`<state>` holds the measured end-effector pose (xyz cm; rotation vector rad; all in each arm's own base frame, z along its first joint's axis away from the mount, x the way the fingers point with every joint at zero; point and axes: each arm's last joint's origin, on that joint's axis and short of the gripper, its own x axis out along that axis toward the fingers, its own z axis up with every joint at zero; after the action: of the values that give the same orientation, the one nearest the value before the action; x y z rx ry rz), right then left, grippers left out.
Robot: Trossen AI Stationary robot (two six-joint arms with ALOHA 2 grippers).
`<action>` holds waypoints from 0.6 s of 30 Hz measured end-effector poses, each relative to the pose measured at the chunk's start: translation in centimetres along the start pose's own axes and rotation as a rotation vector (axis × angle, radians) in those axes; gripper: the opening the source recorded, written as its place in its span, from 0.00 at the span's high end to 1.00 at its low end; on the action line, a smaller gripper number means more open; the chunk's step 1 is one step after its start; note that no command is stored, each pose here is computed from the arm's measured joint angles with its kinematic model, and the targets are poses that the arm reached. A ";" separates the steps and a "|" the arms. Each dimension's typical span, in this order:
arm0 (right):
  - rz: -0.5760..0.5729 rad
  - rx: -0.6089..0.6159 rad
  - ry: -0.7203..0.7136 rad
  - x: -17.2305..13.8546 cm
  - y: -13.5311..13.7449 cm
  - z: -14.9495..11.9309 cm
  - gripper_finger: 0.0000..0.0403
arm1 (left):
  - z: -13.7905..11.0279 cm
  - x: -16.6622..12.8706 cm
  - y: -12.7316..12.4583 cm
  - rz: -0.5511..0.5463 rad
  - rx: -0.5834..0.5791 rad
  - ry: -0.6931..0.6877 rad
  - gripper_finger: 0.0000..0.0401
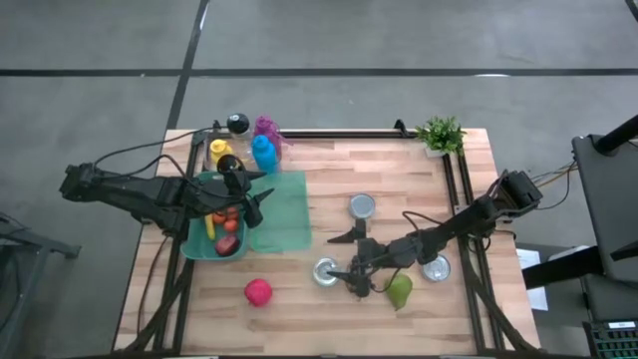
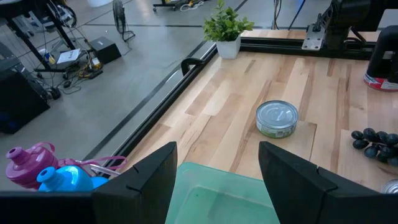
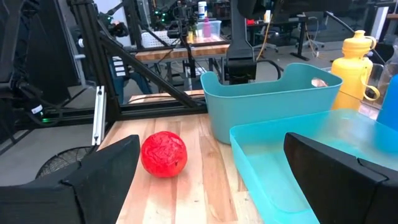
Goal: Pick & Place Food Item
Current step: Put the red apple into the green bin
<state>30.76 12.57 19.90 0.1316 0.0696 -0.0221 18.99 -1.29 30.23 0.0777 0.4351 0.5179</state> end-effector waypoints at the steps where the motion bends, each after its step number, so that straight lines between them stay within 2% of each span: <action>1: 0.000 0.000 0.000 0.0 0.0 0.0 0.02 | 0.0 0.0 0.0 0.000 0.000 0.000 0.43; 15: -0.001 0.000 -0.001 0.0 0.0 0.0 0.02 | 0.0 0.0 0.0 0.000 -0.001 -0.002 0.43; 17: -0.001 0.000 0.000 0.0 0.0 0.0 0.02 | 0.0 0.0 0.0 -0.002 -0.035 -0.001 0.43; 18: -0.001 0.000 0.000 0.0 0.0 0.0 0.02 | 0.0 0.0 0.0 -0.012 -0.096 0.004 0.43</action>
<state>30.77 12.57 19.91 0.1313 0.0693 -0.0233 18.99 -1.33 30.20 -0.0179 0.4137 0.5268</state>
